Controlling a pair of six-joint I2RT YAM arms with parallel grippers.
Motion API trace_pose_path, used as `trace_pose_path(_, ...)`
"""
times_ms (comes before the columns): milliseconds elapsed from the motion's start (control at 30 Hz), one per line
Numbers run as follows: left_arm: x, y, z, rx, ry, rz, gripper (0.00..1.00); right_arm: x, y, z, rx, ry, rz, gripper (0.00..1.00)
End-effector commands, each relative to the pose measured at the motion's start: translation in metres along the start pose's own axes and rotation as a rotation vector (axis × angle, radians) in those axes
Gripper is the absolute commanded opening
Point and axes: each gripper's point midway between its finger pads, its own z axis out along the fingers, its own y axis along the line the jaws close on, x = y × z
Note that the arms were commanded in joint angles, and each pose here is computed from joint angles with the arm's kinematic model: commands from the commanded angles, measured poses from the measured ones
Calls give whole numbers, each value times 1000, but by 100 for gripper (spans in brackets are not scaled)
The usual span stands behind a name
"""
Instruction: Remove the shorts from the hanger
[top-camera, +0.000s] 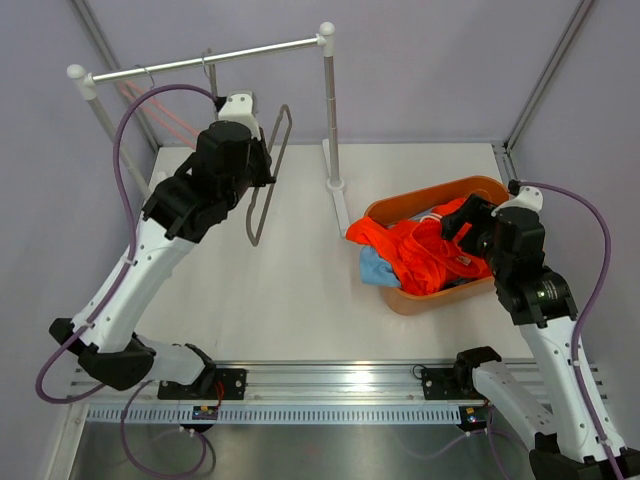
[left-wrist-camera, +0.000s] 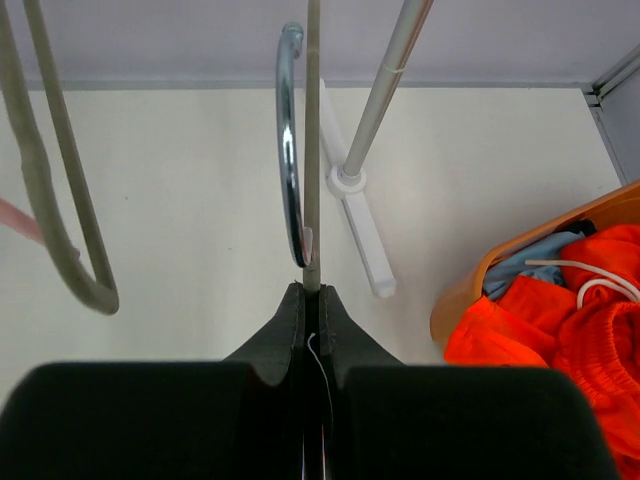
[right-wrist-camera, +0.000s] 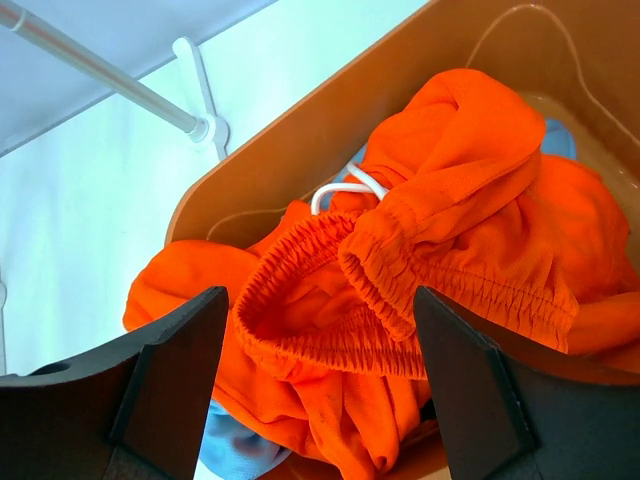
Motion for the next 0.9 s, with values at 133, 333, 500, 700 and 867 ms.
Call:
trace_pose_path(133,-43,-19,27,-4,-46,49,0,-30,24,-28,-113,-65,-26,84)
trace_pose_path(333,-67,-17,68,64,-38,5,0,-42,43,-52,-226,-88,-54,84)
trace_pose_path(500,-91,-2,92,91,-75,-20,0,-47,46,-66,-261,-117,-77,85)
trace_pose_path(700,-107,2,118,139,-144,12,0,-40,59,-71,-346,-100,-88,84)
trace_pose_path(867,-115,2,129,158,-182,11,0,-34,60,-66,-361,-92,-91,84)
